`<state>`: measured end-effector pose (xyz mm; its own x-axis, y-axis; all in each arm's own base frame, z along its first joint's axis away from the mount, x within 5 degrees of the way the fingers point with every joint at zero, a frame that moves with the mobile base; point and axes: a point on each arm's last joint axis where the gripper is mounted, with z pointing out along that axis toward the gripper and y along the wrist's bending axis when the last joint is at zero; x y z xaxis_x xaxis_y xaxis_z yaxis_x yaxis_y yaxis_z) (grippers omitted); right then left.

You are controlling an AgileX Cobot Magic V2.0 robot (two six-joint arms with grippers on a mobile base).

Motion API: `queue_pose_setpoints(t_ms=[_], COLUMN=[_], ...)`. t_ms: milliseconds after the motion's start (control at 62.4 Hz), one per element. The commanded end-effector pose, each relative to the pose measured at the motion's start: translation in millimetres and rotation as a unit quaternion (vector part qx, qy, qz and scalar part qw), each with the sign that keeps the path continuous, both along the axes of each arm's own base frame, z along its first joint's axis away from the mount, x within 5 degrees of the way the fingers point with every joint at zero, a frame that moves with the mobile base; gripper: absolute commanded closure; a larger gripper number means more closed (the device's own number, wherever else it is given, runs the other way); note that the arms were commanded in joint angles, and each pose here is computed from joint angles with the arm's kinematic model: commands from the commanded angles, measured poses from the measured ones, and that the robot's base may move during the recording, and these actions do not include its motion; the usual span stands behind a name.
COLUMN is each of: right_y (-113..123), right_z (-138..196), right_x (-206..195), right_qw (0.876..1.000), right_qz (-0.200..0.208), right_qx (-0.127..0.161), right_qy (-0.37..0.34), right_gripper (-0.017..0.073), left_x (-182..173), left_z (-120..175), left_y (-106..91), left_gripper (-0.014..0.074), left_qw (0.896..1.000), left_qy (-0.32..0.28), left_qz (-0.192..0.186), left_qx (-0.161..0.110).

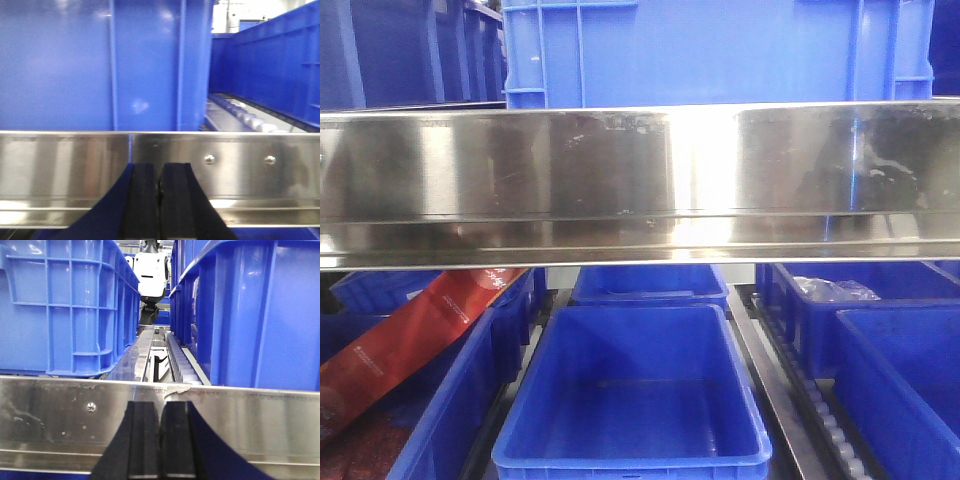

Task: Place valve from conveyor to right shelf box

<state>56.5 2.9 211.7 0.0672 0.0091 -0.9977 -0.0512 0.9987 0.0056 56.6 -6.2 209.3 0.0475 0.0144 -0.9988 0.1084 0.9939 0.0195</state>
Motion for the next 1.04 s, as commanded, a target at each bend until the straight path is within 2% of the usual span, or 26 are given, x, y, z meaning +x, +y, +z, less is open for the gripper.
queue_pose_setpoints(t_ms=[0, 96, 1025], right_y=[-0.4, -0.4, -0.4], right_z=[1.5, 1.5, 1.5], right_x=[-0.4, -0.4, -0.4], right_qw=[1.000, 1.000, 1.000], right_qz=[-0.004, -0.004, -0.004], right_qx=[-0.003, -0.003, -0.003], right_qy=[-0.010, -0.010, -0.010], right_gripper=[0.0727, 0.0727, 0.0727], left_x=[-0.9, -1.0, -1.0], left_z=[3.1, 3.1, 3.1], left_y=[-1.4, -2.4, -2.4], left_gripper=[0.0704, 0.0704, 0.0704], left_qw=[1.000, 1.000, 1.000], left_qy=[-0.016, -0.016, -0.016], left_qz=[-0.013, -0.022, -0.022], left_qx=[-0.004, -0.005, -0.005])
